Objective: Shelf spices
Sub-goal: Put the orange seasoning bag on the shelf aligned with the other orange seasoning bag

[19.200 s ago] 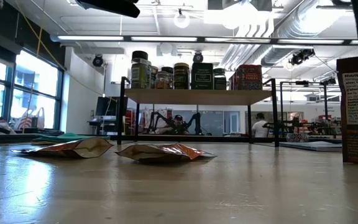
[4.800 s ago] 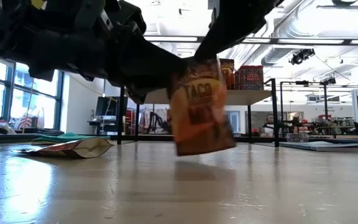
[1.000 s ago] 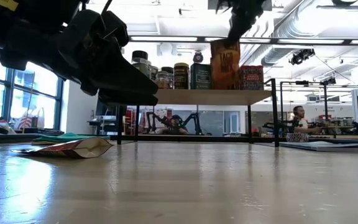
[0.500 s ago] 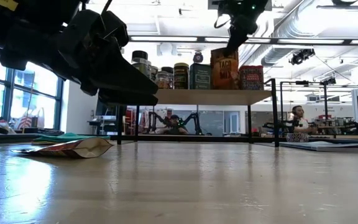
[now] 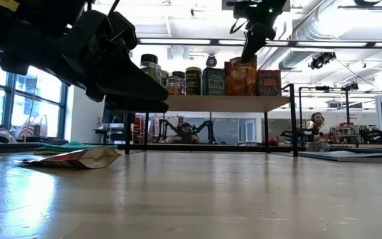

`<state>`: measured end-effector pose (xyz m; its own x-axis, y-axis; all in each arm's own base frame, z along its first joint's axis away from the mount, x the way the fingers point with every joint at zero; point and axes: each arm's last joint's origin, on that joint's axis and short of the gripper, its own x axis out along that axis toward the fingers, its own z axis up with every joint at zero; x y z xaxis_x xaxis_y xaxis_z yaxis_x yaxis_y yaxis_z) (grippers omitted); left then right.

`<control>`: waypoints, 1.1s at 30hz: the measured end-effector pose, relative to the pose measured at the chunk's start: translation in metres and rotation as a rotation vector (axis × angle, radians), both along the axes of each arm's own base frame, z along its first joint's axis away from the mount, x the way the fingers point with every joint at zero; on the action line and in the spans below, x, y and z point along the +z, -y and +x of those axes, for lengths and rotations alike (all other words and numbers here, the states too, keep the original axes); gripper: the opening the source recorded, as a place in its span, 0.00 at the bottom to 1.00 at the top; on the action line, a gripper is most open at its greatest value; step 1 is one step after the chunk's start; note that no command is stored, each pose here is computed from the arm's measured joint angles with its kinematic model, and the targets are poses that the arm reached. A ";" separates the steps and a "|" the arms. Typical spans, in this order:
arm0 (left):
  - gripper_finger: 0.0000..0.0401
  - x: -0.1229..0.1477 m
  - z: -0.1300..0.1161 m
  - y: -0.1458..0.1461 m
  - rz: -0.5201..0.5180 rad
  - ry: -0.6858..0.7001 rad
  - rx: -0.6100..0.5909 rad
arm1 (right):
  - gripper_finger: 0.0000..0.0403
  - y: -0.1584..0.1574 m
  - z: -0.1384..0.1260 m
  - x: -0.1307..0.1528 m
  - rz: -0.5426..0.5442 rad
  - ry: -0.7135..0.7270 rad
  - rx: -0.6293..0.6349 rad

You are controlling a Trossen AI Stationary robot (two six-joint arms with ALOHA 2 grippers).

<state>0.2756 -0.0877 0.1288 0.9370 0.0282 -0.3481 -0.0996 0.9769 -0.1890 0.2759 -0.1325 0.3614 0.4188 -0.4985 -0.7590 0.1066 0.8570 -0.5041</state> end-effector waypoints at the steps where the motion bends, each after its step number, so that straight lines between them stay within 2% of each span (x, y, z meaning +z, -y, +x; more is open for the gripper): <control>1: 0.51 0.000 0.000 0.000 0.000 0.000 0.000 | 0.22 0.000 0.000 0.000 -0.013 -0.008 0.005; 5: 0.51 0.000 0.000 0.000 0.000 0.000 0.000 | 0.23 -0.002 0.001 0.000 -0.049 -0.044 0.051; 10: 0.51 0.000 0.000 0.000 0.000 0.000 0.000 | 0.20 -0.004 0.001 0.000 -0.026 -0.043 0.083; 16: 0.51 0.000 0.000 0.000 0.000 0.000 0.000 | 0.04 -0.004 0.001 0.000 -0.044 -0.068 0.129; 18: 0.51 0.000 0.000 0.000 0.000 0.000 0.000 | 0.01 -0.004 0.001 0.000 -0.066 -0.091 0.165; 26: 0.51 0.000 0.000 0.000 0.000 0.000 0.000 | 0.10 -0.002 0.003 0.001 -0.138 -0.125 0.225; 33: 0.51 0.000 0.000 0.000 0.000 0.000 0.000 | 0.19 0.001 0.002 0.003 -0.216 -0.158 0.159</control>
